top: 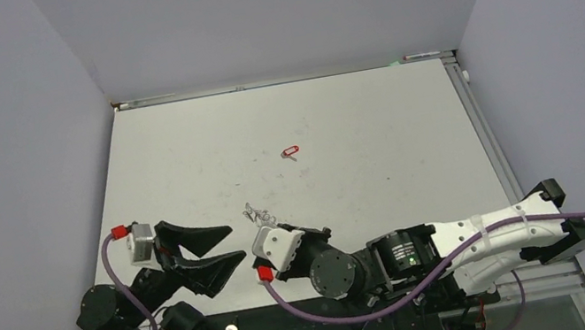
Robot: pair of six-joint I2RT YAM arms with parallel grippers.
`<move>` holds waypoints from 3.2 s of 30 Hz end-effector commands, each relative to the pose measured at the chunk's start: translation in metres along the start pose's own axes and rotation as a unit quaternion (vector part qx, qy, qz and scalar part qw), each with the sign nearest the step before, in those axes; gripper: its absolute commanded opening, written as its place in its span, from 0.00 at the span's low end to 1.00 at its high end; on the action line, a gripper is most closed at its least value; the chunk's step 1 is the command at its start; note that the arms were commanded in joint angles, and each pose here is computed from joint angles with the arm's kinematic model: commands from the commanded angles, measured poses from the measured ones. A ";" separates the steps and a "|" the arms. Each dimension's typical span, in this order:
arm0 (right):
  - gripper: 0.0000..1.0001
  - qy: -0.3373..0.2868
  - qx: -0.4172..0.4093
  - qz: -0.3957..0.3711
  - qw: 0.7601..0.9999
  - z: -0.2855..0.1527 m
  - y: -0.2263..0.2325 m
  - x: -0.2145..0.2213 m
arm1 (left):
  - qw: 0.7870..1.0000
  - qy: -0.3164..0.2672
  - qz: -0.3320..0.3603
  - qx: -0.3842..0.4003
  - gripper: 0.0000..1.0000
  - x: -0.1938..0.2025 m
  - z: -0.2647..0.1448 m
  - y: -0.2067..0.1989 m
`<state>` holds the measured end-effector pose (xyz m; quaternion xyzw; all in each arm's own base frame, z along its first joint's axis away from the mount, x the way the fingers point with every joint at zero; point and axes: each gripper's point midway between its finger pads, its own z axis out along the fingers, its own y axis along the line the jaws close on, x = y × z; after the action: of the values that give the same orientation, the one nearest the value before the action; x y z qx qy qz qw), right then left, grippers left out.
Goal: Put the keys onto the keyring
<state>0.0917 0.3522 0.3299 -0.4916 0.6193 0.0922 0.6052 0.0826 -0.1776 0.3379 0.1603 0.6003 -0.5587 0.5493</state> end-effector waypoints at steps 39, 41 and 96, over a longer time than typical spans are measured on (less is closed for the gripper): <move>0.05 0.058 -0.158 0.272 0.947 0.047 0.002 -0.020 | 0.813 0.027 0.578 0.068 0.34 0.004 0.024 0.043; 0.05 0.058 -0.160 0.275 0.946 0.047 0.002 -0.020 | 0.812 0.030 0.579 0.063 0.31 0.005 0.025 0.046; 0.05 0.027 -0.260 0.222 0.939 0.000 0.008 -0.025 | 0.858 -0.008 0.495 0.137 0.00 0.005 0.004 -0.005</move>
<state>0.0832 0.3750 0.3135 -0.4854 0.7179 0.3362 0.3688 0.1011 -0.1857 0.3184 0.5100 0.3806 -0.2453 0.7313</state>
